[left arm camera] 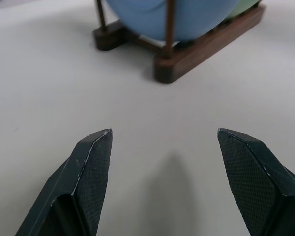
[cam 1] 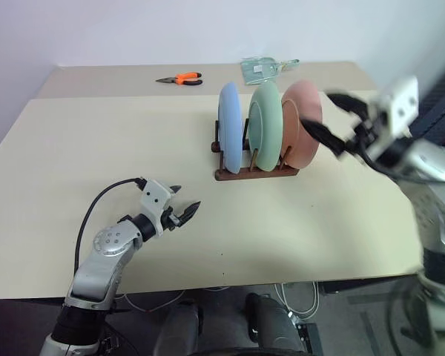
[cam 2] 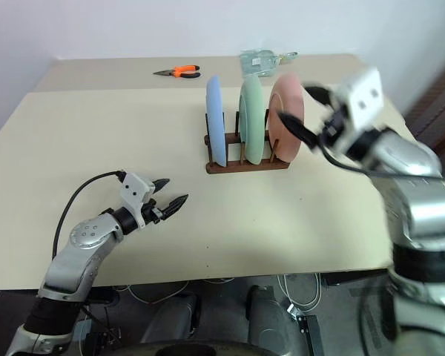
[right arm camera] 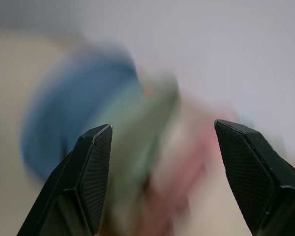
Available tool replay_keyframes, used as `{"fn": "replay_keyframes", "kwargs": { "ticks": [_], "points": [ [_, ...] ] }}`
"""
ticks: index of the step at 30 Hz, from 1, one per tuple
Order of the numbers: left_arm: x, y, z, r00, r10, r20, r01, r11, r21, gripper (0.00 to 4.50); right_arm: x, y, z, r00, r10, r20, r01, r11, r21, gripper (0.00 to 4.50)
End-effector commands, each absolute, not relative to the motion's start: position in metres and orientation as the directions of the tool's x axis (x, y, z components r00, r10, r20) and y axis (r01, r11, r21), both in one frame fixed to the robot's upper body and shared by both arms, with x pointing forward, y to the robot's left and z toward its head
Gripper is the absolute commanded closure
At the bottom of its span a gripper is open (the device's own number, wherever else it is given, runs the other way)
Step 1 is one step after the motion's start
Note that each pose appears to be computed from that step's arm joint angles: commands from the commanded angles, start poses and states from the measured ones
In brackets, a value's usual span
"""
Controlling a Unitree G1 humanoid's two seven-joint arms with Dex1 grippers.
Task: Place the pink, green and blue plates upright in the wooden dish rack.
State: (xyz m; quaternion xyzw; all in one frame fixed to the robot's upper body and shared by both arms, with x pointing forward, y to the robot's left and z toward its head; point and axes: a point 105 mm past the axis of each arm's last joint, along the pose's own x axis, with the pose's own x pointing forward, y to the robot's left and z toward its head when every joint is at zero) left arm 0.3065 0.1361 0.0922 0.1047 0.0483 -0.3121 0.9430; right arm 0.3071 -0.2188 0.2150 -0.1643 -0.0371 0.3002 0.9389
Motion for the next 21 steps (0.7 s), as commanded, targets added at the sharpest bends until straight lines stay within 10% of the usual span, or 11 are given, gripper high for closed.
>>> {"fn": "replay_keyframes", "kwargs": {
  "ticks": [1, 21],
  "points": [
    [0.315, 0.136, 0.1, 0.821, -0.56, -0.109, 0.57, 0.796, 0.204, 0.98, 0.293, -0.23, 0.198, 0.814, 0.574, -0.086, -0.557, 0.732, -0.392, 1.13],
    [0.317, 0.177, 0.103, 0.898, -0.425, -0.111, 0.439, 0.862, 0.254, 0.98, 0.342, -0.242, 0.148, 0.857, 0.509, -0.077, -0.505, 0.802, -0.319, 1.13]
  ]
}}
